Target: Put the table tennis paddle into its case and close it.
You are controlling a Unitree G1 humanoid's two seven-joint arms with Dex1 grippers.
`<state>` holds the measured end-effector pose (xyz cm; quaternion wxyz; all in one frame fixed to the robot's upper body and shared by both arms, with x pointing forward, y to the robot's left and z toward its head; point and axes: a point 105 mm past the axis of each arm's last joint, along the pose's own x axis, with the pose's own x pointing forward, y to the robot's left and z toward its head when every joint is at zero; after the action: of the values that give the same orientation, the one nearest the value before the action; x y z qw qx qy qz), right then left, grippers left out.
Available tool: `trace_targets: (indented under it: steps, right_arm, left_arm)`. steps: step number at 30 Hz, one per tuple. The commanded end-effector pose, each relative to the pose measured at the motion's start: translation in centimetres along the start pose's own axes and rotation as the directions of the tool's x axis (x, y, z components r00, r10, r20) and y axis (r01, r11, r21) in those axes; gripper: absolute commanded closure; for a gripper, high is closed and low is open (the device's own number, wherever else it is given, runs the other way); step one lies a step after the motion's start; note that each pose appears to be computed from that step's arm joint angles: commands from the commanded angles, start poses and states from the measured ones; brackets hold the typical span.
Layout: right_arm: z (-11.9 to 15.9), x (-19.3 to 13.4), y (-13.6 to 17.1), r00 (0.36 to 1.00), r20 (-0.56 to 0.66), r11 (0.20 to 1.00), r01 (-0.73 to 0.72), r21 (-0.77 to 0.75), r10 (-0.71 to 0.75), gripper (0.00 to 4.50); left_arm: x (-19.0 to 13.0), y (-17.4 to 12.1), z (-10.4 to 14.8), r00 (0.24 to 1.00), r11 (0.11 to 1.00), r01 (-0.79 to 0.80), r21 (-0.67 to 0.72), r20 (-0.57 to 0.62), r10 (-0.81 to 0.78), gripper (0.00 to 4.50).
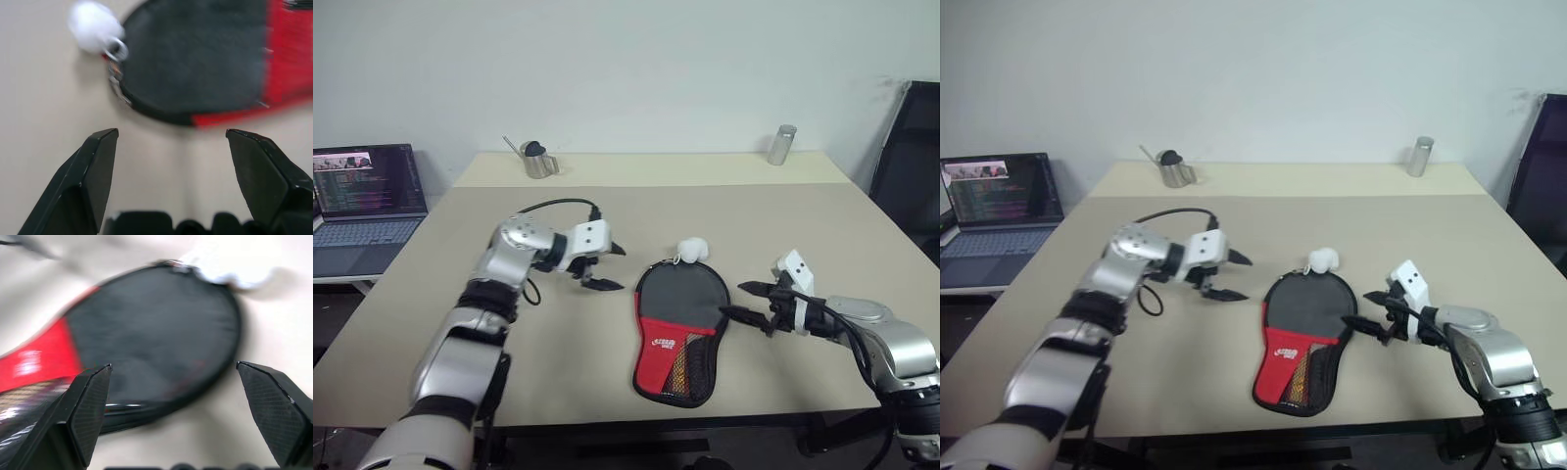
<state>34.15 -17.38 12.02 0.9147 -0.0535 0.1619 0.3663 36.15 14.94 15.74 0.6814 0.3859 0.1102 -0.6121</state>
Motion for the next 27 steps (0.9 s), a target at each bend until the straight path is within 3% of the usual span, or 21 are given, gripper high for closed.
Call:
trace_targets:
  steps: [1,7,12,18,27]
  right_arm:
    - [1.4,-0.3,-1.9,0.992,0.061,0.994,0.111,-0.020,-0.110,0.00]
    - [1.1,0.5,-4.6,0.958,0.047,0.958,0.285,-0.010,-0.284,0.00]
    - [1.0,2.1,-4.9,0.941,0.038,0.940,0.339,-0.031,-0.338,0.00]
    - [1.2,4.4,-4.1,0.932,0.039,0.931,0.363,-0.037,-0.361,0.00]
    - [1.7,6.2,-1.6,0.959,0.059,0.959,0.279,-0.042,-0.276,0.00]
  left_arm:
    - [-0.2,-2.6,0.5,0.995,0.995,0.096,-0.022,0.005,-0.096,0.64]
    - [1.4,-6.3,-0.5,0.989,0.987,0.135,-0.083,-0.049,-0.139,0.64]
    - [3.9,-5.5,-0.2,0.997,0.993,0.034,-0.111,-0.061,-0.041,0.64]
    - [6.4,-6.7,0.8,0.996,0.990,0.076,-0.122,-0.028,-0.080,0.64]
    - [8.7,-6.7,2.0,0.998,0.992,0.056,-0.110,-0.002,-0.056,0.64]
